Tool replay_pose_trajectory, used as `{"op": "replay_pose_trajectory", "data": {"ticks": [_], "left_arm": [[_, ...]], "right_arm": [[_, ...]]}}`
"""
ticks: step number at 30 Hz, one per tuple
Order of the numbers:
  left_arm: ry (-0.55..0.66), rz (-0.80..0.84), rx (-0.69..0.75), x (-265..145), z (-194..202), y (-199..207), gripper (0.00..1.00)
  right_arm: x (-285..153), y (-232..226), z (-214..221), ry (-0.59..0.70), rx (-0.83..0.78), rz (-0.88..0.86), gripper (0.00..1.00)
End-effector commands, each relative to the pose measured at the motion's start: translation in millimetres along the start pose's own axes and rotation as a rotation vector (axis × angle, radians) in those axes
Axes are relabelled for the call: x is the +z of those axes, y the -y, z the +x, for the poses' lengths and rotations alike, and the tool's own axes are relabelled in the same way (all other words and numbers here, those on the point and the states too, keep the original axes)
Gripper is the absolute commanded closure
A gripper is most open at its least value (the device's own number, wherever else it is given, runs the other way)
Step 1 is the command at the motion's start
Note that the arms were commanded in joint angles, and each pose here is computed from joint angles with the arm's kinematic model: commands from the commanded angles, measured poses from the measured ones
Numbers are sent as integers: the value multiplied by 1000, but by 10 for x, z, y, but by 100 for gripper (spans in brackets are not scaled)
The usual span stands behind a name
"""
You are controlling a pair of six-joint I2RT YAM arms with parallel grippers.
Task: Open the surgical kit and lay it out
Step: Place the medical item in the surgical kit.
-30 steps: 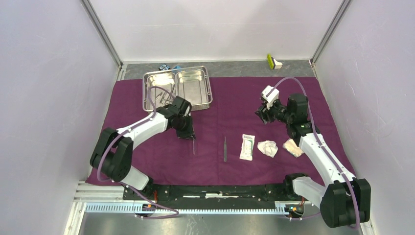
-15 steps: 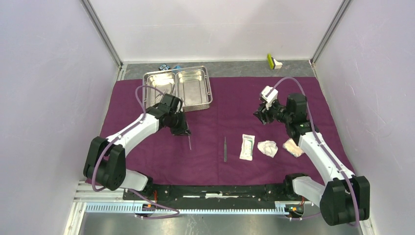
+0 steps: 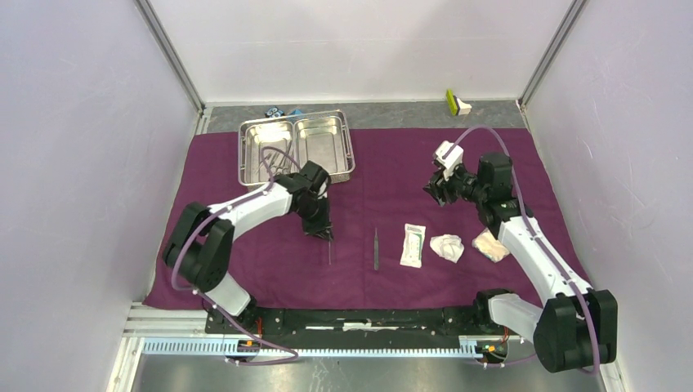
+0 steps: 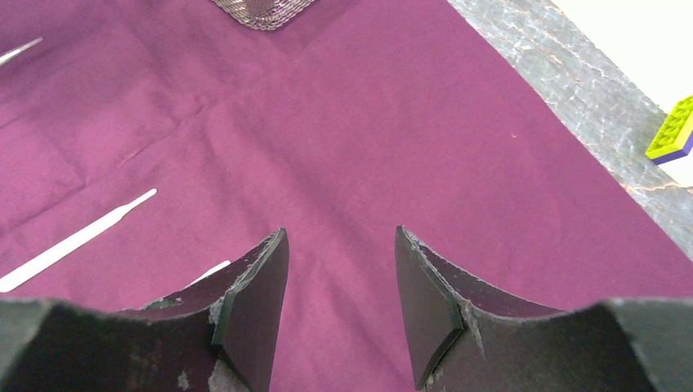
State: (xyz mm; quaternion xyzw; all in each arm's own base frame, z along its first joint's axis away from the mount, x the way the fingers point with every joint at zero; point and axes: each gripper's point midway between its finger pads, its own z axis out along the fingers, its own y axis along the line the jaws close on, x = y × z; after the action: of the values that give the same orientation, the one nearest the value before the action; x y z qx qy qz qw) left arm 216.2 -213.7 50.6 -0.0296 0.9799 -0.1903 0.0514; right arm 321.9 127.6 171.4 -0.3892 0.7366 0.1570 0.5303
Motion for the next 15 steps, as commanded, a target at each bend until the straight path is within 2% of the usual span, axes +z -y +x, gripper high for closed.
{"op": "replay_pose_trajectory", "data": {"ticks": [1, 9, 15], "left_arm": [[-43, -13, -42, 60, 12, 222, 98], [-109, -47, 57, 282, 245, 589, 98], [-97, -42, 39, 362, 219, 740, 98]], "right_arm": [[-69, 170, -191, 16, -59, 57, 43], [-126, 152, -135, -3, -60, 75, 43], [-200, 99, -75, -14, -72, 81, 43]]}}
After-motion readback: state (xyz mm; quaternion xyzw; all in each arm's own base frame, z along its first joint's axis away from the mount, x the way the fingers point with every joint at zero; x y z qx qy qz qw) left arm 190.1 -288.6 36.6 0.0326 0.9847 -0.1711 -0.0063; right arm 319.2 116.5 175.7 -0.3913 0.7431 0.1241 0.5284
